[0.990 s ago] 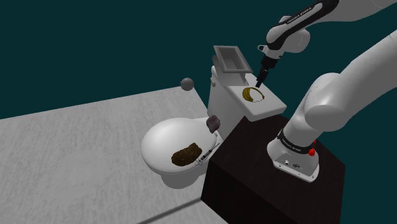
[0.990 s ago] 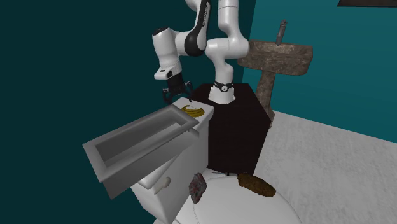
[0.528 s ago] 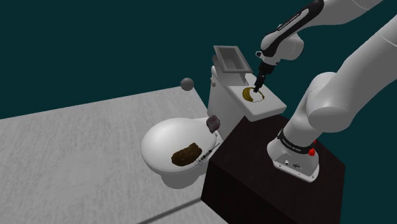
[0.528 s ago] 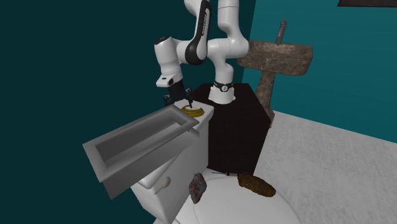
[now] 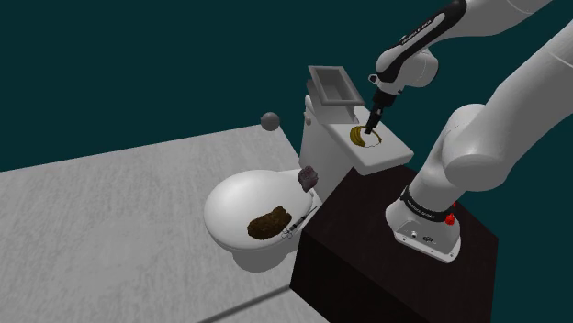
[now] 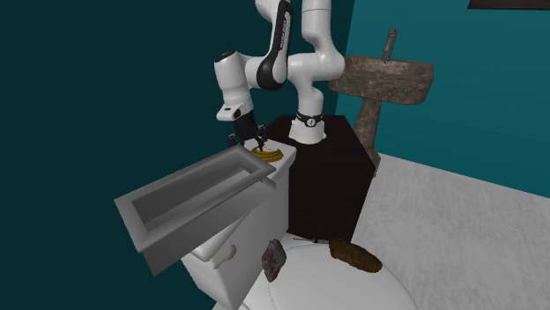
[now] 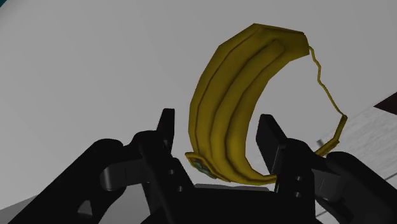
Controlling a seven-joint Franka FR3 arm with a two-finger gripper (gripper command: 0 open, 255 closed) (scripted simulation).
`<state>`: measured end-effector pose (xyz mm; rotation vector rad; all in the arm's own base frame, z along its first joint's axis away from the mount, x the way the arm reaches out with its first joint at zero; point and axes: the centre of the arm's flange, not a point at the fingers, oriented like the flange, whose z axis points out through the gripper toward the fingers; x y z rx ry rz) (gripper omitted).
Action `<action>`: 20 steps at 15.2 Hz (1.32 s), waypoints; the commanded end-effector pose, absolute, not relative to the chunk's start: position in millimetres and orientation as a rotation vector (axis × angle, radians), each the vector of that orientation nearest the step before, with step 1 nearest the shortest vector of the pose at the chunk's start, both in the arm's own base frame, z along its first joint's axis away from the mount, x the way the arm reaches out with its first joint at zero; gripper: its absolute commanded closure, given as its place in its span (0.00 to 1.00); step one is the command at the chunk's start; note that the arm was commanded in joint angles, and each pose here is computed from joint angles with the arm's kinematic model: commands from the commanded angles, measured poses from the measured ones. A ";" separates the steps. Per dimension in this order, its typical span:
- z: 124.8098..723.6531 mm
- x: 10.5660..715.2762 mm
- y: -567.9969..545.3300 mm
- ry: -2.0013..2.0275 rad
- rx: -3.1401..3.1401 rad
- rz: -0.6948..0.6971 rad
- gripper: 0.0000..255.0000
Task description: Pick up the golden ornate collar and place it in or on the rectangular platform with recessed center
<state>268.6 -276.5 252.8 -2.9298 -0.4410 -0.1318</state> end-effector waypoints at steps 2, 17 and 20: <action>252.8 268.6 -276.5 -0.441 -2.930 -0.132 1.00; 295.0 268.6 -276.5 -0.441 -2.930 -0.132 1.00; 310.9 268.6 -276.5 -0.441 -2.930 -0.132 1.00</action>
